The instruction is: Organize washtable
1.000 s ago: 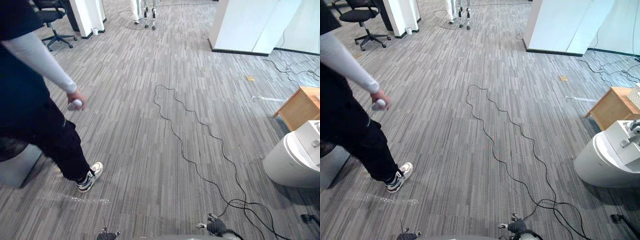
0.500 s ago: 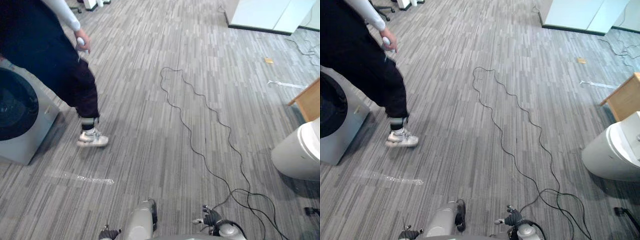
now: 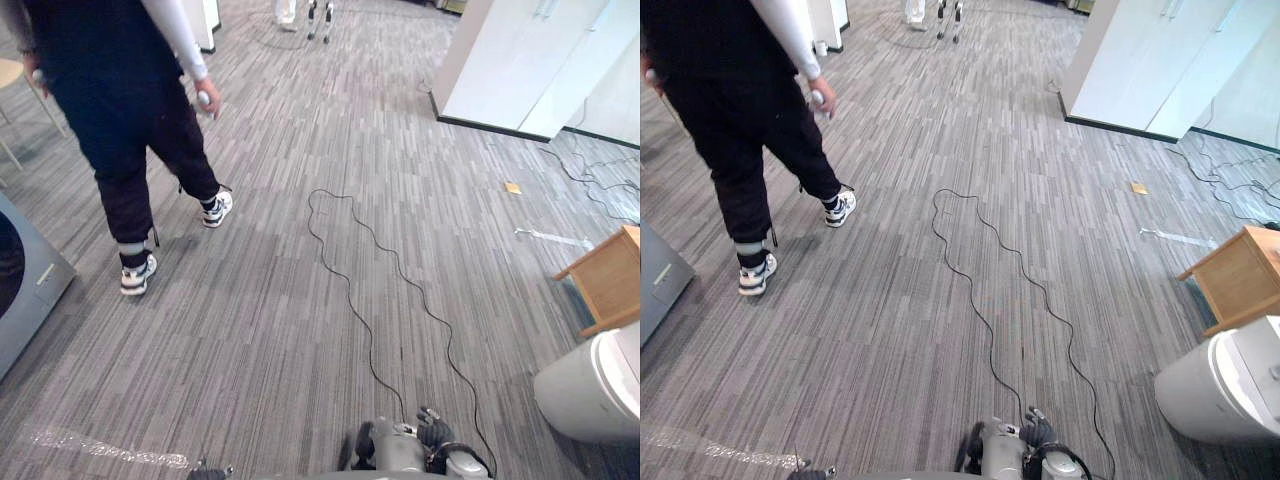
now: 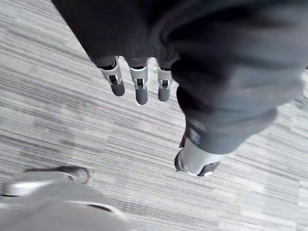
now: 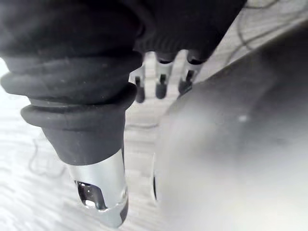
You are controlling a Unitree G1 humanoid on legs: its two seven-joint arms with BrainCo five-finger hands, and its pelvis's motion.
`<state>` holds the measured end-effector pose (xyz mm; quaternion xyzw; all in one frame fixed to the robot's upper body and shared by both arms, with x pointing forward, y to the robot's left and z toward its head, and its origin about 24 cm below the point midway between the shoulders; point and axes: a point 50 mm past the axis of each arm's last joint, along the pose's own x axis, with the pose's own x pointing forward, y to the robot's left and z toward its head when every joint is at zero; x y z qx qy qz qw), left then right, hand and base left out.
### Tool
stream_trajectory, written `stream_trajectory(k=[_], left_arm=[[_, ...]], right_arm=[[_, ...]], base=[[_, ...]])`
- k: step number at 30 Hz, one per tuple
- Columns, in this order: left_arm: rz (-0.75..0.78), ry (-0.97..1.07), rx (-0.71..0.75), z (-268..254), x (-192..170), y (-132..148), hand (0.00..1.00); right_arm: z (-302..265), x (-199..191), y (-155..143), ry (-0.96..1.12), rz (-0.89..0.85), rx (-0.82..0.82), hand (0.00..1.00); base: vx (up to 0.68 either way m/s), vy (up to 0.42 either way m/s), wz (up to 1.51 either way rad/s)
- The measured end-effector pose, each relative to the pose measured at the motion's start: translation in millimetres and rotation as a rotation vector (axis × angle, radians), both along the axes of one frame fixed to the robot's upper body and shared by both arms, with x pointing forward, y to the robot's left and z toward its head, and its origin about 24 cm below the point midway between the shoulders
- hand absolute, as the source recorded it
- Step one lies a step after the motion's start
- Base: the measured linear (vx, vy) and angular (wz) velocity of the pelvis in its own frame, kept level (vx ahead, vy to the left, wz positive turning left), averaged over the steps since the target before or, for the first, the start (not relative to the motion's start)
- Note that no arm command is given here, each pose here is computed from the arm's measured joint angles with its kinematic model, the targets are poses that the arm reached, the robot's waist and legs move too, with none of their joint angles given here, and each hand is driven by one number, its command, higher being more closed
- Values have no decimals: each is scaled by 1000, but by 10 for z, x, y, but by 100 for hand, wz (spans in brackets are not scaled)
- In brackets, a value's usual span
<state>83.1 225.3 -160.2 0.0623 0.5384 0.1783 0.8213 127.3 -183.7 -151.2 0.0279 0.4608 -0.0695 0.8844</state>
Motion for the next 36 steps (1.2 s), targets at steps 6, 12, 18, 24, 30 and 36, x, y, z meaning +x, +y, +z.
stream_trajectory(k=[6, 12, 18, 24, 30, 36], left_arm=[[32, -11, -23, -14, 19, -94, 0], [63, -77, -11, 46, 60, -17, 0], [37, -72, -29, 27, -34, -99, 0], [46, 13, -27, -29, -298, -60, 0], [10, 48, 8, -15, -388, 62, 0], [-60, 1, 2, 2, -137, -12, 0]], right_arm=[[45, 64, -83, -27, -39, -23, 0], [1, 1, -30, 27, 24, -50, 0], [16, 130, 47, 31, 162, -84, 0], [11, 133, 219, 13, 261, -84, 0], [-62, -71, 246, 67, 249, -56, 0], [4, 11, 24, 14, 133, -79, 0]], base=[[876, -168, 25], [754, -40, -46], [512, 239, -31], [536, 329, -5], [489, 165, -19], [440, 25, 24]])
